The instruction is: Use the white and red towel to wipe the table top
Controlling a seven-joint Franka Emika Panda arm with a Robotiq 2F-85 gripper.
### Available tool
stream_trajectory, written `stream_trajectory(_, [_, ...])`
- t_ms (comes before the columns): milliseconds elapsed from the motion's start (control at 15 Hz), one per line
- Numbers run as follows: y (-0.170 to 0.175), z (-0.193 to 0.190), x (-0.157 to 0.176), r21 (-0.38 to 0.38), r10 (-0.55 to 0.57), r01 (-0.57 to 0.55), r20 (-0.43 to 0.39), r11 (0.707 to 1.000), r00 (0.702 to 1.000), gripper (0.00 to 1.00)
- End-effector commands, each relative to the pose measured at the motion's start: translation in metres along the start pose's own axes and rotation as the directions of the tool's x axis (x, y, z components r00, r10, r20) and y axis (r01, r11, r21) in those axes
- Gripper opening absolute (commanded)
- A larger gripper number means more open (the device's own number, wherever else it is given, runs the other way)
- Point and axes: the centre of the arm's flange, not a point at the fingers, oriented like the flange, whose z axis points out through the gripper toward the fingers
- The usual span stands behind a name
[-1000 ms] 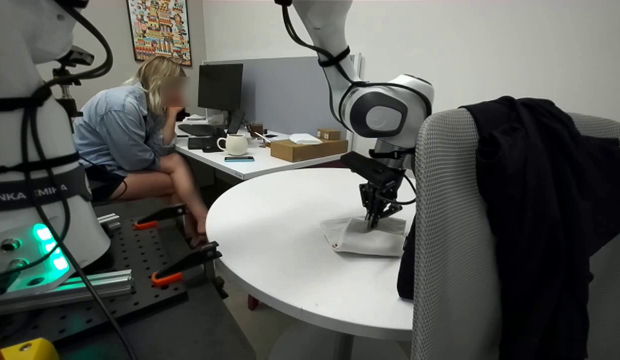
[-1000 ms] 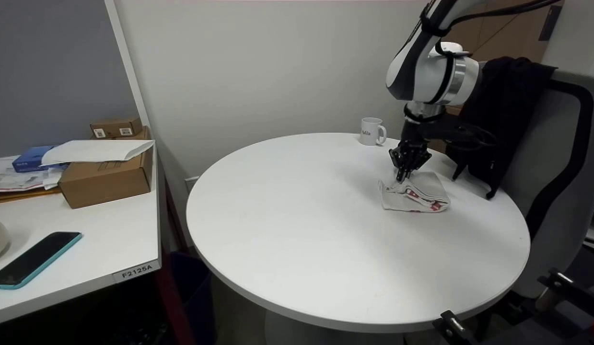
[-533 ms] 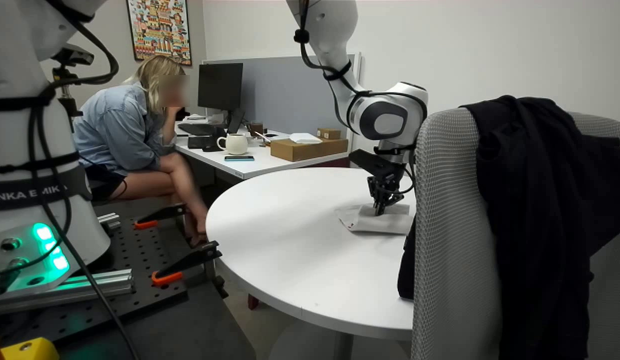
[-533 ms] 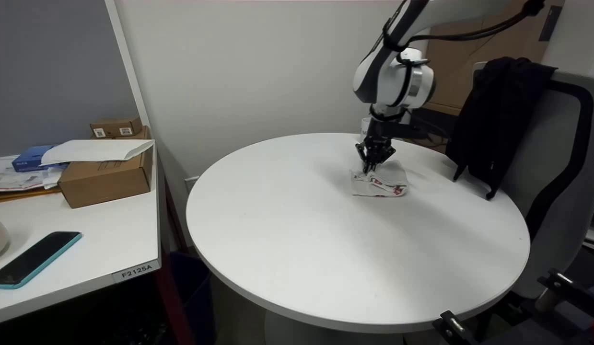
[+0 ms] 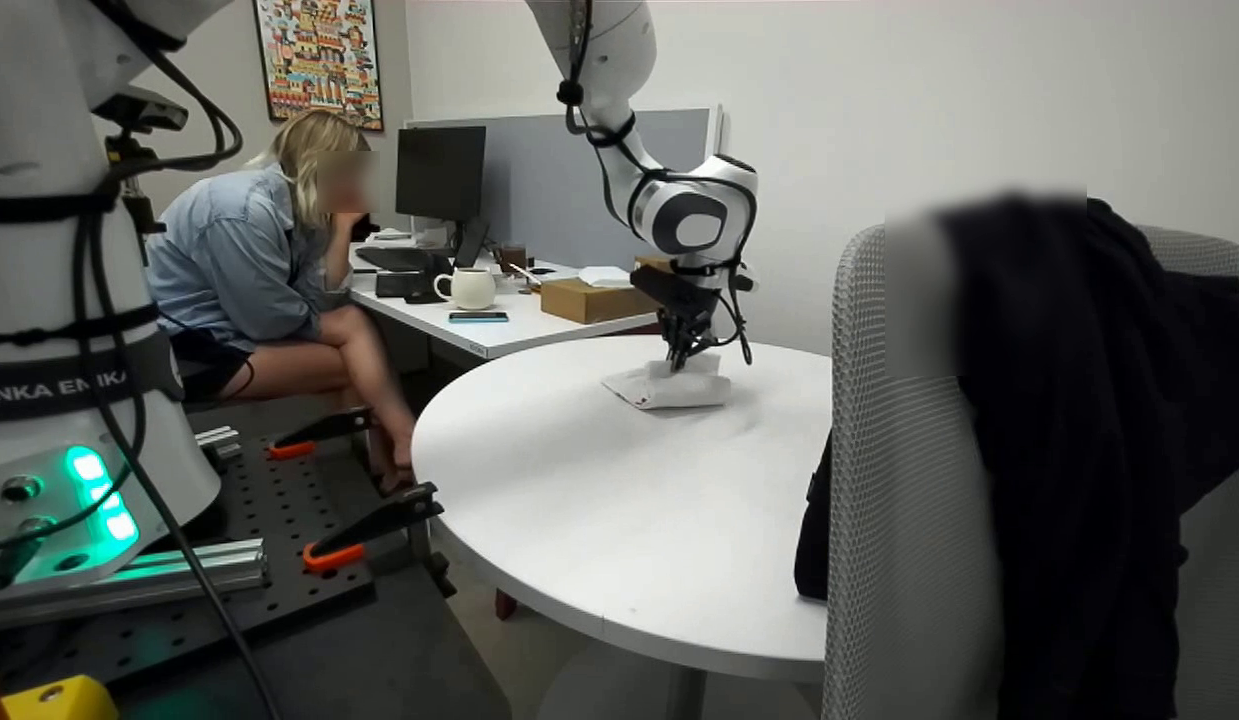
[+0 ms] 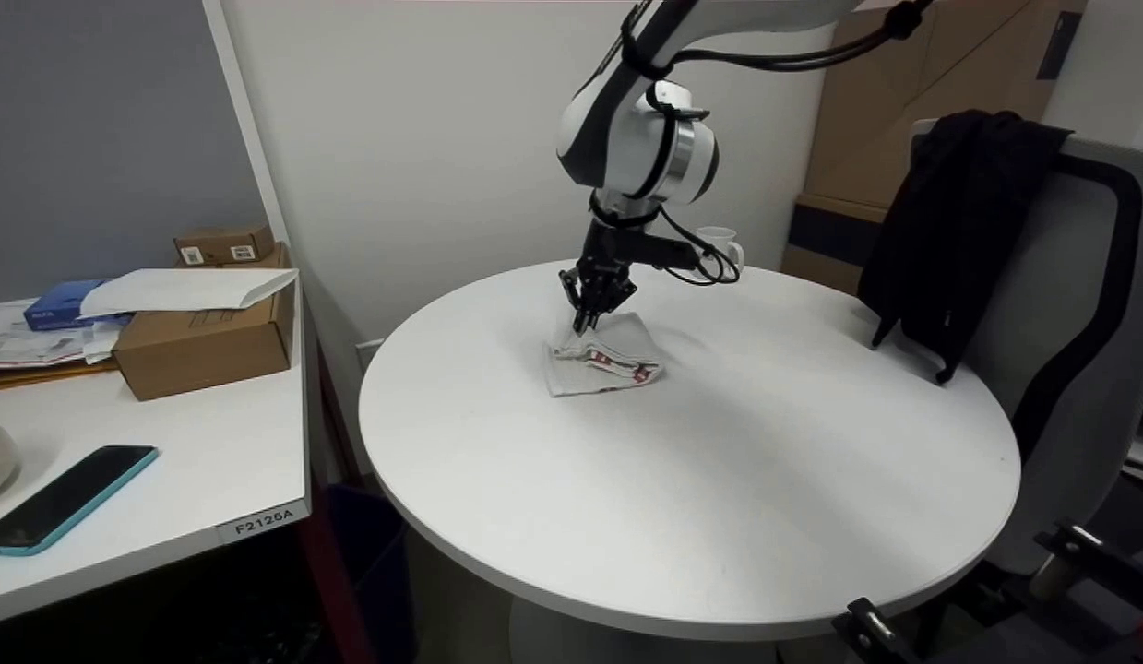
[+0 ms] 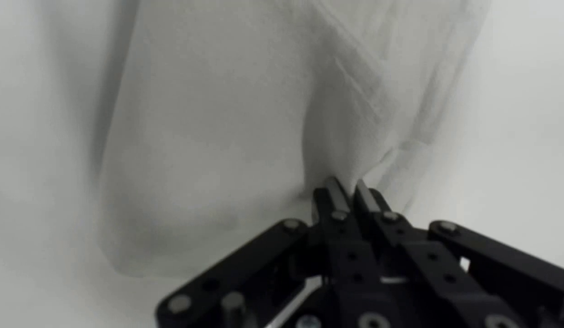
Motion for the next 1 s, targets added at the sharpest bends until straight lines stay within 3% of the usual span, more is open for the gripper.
stream_trajectory(0, [-0.047, -0.017, -0.038, 0.055, -0.167, 0.167, -0.01, 0.984, 0.986, 0.02])
stream_trajectory(267, [-0.08, -0.003, -0.085, 0.076, -0.326, 0.322, 0.044, 0.944, 0.944, 0.02])
stream_trajectory(533, [-0.087, 0.013, -0.141, 0.116, -0.43, 0.417, 0.127, 0.901, 0.894, 0.02])
stream_trajectory(733, [-0.077, 0.022, -0.186, 0.145, -0.485, 0.463, 0.21, 0.874, 0.849, 0.02])
stream_trajectory(933, [-0.048, 0.019, -0.216, 0.151, -0.476, 0.452, 0.272, 0.879, 0.836, 0.02])
